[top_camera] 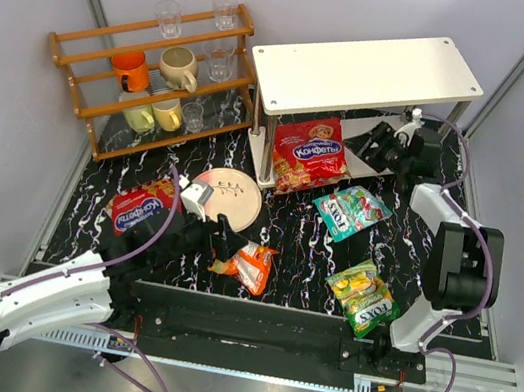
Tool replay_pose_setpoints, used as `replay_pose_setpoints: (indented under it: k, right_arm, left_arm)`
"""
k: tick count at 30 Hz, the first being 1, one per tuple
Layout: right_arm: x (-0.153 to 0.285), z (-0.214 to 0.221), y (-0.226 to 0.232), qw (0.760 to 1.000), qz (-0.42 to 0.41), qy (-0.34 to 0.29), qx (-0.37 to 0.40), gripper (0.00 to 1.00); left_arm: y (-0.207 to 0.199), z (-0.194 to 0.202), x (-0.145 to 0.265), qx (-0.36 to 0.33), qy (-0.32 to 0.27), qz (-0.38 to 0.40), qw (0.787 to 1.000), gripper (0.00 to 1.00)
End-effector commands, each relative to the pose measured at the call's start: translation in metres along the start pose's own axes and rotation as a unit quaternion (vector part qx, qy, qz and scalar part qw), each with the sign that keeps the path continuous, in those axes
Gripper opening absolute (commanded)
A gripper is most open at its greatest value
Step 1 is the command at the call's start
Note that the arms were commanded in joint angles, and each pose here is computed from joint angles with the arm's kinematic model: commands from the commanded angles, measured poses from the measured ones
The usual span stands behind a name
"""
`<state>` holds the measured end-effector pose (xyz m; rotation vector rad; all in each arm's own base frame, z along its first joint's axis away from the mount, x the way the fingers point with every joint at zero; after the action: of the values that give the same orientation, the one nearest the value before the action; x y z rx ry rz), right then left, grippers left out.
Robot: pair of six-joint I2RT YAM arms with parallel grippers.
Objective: Place and organize the candy bags onto the shelf
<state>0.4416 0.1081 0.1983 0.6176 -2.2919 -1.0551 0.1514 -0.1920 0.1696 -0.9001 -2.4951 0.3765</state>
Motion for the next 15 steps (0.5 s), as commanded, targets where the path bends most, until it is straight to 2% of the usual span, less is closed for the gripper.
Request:
replay_pose_setpoints:
  k: [1,6,9,15]
  right_arm:
    - [0.022,0.009,-0.006,0.999,0.041,-0.014,-0.005,0.73]
    - [0.046,0.029,-0.016,0.993,0.093,-0.050,-0.053,0.75]
    - [0.063,0.035,-0.006,0.990,0.088,-0.080,-0.071,0.79]
    - [0.064,0.066,0.019,0.992,0.056,-0.072,-0.084,0.84]
  left_arm:
    - [-0.013,-0.027,0.008,-0.003,-0.028,0.016,0.999,0.99]
    - [-0.015,-0.030,0.013,-0.003,-0.026,0.019,0.999,0.99]
    - [-0.015,-0.028,0.016,0.000,-0.025,0.021,0.999,0.99]
    - [-0.017,-0.027,0.019,0.009,-0.028,0.030,0.999,0.99]
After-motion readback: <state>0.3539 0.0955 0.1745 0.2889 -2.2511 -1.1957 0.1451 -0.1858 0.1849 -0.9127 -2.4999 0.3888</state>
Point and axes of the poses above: each gripper's point midway between its finger pads, its own x axis back along the fingers, its own y axis along the line the jaws close on, z = x × y, the point moved 5 cm from there along x, back along the fingers, and after that the axes turned 7 degrees about -x, right-handed, at the moved point
